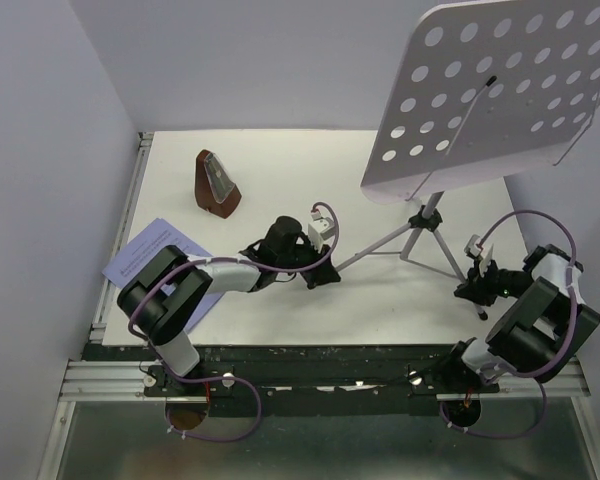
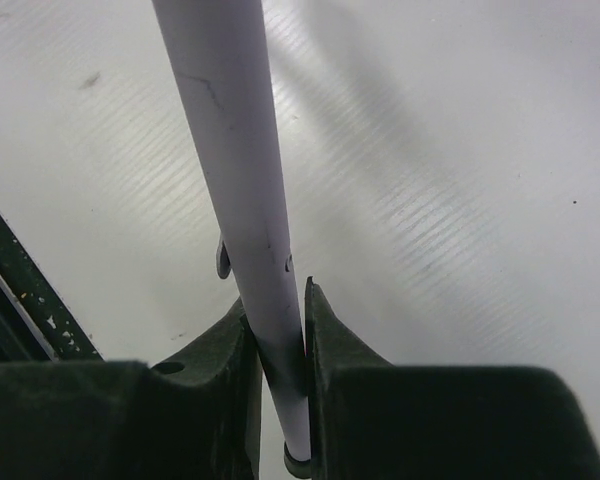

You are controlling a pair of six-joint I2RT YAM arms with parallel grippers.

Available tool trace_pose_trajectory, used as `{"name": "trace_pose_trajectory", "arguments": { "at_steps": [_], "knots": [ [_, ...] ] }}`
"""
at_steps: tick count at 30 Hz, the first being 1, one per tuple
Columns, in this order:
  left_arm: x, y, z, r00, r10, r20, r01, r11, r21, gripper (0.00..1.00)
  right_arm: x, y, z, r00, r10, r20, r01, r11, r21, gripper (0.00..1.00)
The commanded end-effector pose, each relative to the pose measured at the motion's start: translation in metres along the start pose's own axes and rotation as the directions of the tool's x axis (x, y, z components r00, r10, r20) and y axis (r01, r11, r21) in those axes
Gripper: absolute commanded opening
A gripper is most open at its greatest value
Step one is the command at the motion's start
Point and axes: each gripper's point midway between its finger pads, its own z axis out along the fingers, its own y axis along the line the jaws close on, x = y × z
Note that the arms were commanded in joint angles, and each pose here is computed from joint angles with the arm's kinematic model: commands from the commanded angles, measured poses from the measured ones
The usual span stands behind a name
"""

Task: Set up the instrument practice props

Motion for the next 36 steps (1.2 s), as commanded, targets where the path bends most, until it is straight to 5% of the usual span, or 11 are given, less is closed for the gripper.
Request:
{"name": "trace_pose_trajectory", "arguments": {
  "at_steps": [1,7,15,21,26,29,32,36],
  "knots": [
    [0.092,0.071,-0.037,0.889,-0.429,-0.159,0.358,0.869,-0.34,0.0,0.099,0.002,-0.033,0.9,0.148,-0.41,-0.115,0.988,0.103,0.0],
    [0.076,0.054,-0.017,0.904,-0.379,-0.197,0.326,0.911,-0.254,0.03,0.097,0.004,-0.03,0.909,0.097,-0.405,-0.077,0.995,0.064,0.16],
    [0.03,0.039,-0.023,0.946,-0.312,-0.089,0.289,0.935,-0.207,0.48,0.072,0.0,-0.038,0.939,0.045,-0.342,-0.024,0.998,0.063,0.68],
    [-0.02,0.021,-0.04,0.985,-0.175,-0.005,0.171,0.971,-0.164,0.6,0.006,-0.004,-0.054,0.987,0.088,-0.137,-0.08,0.995,0.063,0.73],
    [-0.049,0.007,-0.068,0.995,0.056,0.078,-0.042,0.985,-0.168,0.65,-0.031,-0.005,-0.066,0.999,0.015,-0.038,-0.011,0.994,0.105,0.74],
    [-0.076,-0.023,-0.083,0.927,0.312,0.207,-0.282,0.946,-0.162,0.69,-0.066,0.0,-0.064,0.988,-0.109,0.11,0.092,0.985,0.143,0.75],
    [-0.087,-0.052,-0.082,0.83,0.499,0.249,-0.476,0.867,-0.149,0.77,-0.105,0.014,-0.059,0.927,-0.211,0.309,0.168,0.973,0.161,0.99],
    [-0.077,-0.053,-0.059,0.847,0.511,0.146,-0.497,0.859,-0.125,0.69,-0.133,0.021,-0.062,0.887,-0.17,0.428,0.138,0.985,0.104,0.99]
  ]
}}
